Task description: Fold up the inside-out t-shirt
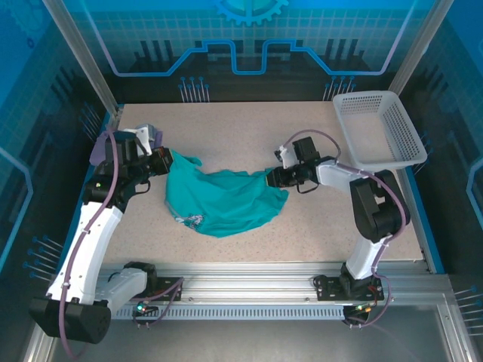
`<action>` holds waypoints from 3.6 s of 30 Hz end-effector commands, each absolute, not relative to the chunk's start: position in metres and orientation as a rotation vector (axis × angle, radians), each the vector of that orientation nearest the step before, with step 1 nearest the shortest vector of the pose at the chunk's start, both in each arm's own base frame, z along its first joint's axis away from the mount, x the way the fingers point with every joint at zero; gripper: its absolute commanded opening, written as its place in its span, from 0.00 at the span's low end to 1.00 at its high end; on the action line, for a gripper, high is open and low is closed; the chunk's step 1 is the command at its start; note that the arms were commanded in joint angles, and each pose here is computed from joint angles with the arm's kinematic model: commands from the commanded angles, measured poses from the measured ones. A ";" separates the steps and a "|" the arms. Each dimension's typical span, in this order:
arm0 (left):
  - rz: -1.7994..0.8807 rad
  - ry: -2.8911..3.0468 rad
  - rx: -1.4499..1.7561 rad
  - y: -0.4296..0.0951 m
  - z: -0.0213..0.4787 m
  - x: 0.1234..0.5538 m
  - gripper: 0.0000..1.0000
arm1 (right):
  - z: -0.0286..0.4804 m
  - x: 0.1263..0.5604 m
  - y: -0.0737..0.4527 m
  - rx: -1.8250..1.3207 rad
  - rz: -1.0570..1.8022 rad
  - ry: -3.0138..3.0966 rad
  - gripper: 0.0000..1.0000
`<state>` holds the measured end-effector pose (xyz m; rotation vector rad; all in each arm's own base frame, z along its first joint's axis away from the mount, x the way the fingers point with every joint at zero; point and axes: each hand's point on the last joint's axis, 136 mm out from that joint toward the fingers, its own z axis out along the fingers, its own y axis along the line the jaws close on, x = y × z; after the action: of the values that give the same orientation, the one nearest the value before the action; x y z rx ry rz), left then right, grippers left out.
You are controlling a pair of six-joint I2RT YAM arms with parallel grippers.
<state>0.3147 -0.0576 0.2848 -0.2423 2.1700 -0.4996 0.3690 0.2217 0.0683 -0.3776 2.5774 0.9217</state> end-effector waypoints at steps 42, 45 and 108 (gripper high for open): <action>-0.540 2.135 -0.216 -0.062 0.291 0.315 0.00 | 0.042 0.416 0.222 -0.282 1.032 2.641 0.42; -0.541 2.134 -0.217 -0.062 0.291 0.315 0.00 | 0.041 0.415 0.223 -0.293 1.035 2.646 0.42; -0.567 2.121 -0.197 -0.065 0.292 0.313 0.00 | 0.042 0.432 0.172 -0.173 0.886 2.731 0.11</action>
<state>0.3127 -0.0630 0.2868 -0.2171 2.1528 -0.5369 0.4341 0.1806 0.0441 -0.1838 2.6961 0.9198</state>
